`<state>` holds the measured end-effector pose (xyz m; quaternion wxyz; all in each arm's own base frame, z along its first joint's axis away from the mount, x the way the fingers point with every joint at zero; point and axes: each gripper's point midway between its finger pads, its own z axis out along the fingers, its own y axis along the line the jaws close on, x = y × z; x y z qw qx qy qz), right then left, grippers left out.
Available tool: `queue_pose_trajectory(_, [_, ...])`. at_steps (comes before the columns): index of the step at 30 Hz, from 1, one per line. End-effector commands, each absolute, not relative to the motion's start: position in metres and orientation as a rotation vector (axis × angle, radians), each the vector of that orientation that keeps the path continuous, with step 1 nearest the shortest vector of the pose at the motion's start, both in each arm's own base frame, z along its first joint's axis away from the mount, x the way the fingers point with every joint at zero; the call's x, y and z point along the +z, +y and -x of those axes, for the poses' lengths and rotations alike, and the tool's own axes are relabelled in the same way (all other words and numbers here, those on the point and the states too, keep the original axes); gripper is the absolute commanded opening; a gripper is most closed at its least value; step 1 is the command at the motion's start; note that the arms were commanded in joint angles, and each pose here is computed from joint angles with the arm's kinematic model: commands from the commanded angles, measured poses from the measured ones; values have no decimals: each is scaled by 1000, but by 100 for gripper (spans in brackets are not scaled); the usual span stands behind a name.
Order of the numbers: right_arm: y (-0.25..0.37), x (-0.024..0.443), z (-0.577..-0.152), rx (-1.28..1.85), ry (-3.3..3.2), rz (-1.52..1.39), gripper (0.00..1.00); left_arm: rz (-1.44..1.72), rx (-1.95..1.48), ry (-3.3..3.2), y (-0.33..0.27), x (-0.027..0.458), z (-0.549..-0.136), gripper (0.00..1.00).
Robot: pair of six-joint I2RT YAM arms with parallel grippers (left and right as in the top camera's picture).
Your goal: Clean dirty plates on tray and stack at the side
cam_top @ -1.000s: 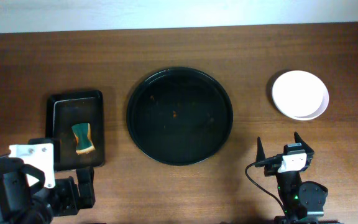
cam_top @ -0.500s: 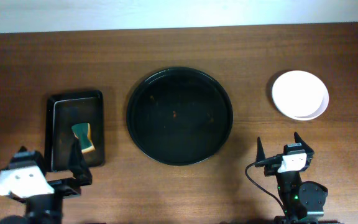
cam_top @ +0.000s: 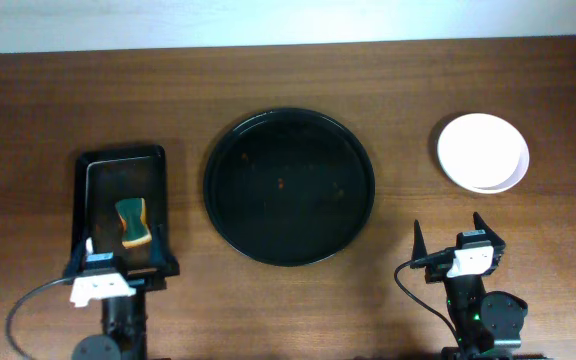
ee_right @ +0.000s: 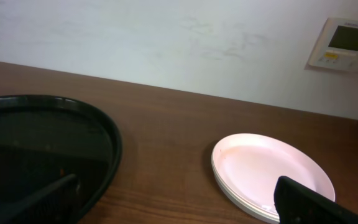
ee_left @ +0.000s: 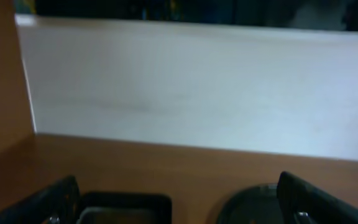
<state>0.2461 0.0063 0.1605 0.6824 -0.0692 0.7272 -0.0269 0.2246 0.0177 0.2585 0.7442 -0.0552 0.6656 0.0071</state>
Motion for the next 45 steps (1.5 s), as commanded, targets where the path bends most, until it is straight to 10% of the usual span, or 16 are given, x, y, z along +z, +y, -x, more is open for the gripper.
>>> queue_pose_trajectory(1, [6,158,-246,-57,1631,154,99,82,3,1452,12,230,-237,99])
queue_pose_trajectory(11, [6,158,-246,-57,1631,154,99,82,0,1651,10,156,-246,99])
queue_pose_trajectory(45, [6,158,-246,-57,1631,154,99,81,-1,1649,10,156,-246,99])
